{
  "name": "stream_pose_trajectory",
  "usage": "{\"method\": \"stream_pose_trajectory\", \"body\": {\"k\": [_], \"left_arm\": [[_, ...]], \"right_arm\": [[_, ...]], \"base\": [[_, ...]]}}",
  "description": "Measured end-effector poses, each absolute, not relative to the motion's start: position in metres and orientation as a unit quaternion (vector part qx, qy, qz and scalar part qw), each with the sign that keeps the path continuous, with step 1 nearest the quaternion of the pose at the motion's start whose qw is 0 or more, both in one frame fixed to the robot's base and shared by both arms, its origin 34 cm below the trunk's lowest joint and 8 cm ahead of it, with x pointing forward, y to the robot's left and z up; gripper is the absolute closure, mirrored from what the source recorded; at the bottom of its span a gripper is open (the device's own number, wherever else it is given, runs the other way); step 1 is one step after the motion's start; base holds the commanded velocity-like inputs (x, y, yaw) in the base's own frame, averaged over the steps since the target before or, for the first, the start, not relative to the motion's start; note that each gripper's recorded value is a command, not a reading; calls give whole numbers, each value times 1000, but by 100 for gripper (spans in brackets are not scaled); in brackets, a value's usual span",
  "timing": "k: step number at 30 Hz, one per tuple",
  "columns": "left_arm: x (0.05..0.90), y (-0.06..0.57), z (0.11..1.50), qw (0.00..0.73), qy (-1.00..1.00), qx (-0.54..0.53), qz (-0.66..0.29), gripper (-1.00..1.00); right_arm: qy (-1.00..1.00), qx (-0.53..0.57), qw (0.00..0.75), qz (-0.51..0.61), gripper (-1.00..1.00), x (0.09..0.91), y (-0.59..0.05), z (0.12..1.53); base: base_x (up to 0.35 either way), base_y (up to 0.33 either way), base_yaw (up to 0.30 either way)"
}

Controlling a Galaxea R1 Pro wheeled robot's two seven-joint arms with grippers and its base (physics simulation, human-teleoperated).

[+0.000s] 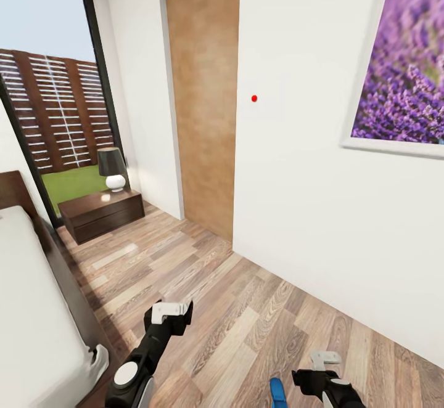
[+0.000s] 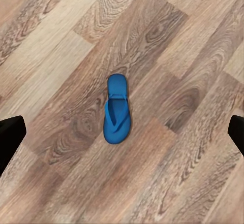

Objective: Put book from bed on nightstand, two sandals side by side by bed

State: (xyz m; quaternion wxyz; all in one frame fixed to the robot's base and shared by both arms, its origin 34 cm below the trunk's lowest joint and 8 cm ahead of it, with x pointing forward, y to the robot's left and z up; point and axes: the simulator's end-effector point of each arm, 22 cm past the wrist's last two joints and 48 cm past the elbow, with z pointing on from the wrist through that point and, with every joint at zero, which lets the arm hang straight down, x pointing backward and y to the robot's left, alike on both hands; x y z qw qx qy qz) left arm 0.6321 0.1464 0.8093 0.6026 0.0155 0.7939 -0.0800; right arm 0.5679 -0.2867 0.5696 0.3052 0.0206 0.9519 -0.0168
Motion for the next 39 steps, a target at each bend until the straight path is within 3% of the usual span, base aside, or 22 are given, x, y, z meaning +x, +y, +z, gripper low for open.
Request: {"method": "stream_pose_trajectory", "body": {"k": [25, 39], "left_arm": [[628, 145, 763, 603, 794, 16, -81, -100], [624, 145, 735, 602, 794, 17, -81, -100]], "right_arm": [[959, 21, 283, -16, -100, 555, -285, 517], [990, 23, 138, -11, -100, 494, -283, 466]], "base": [[0, 0, 0], [0, 0, 0]]}}
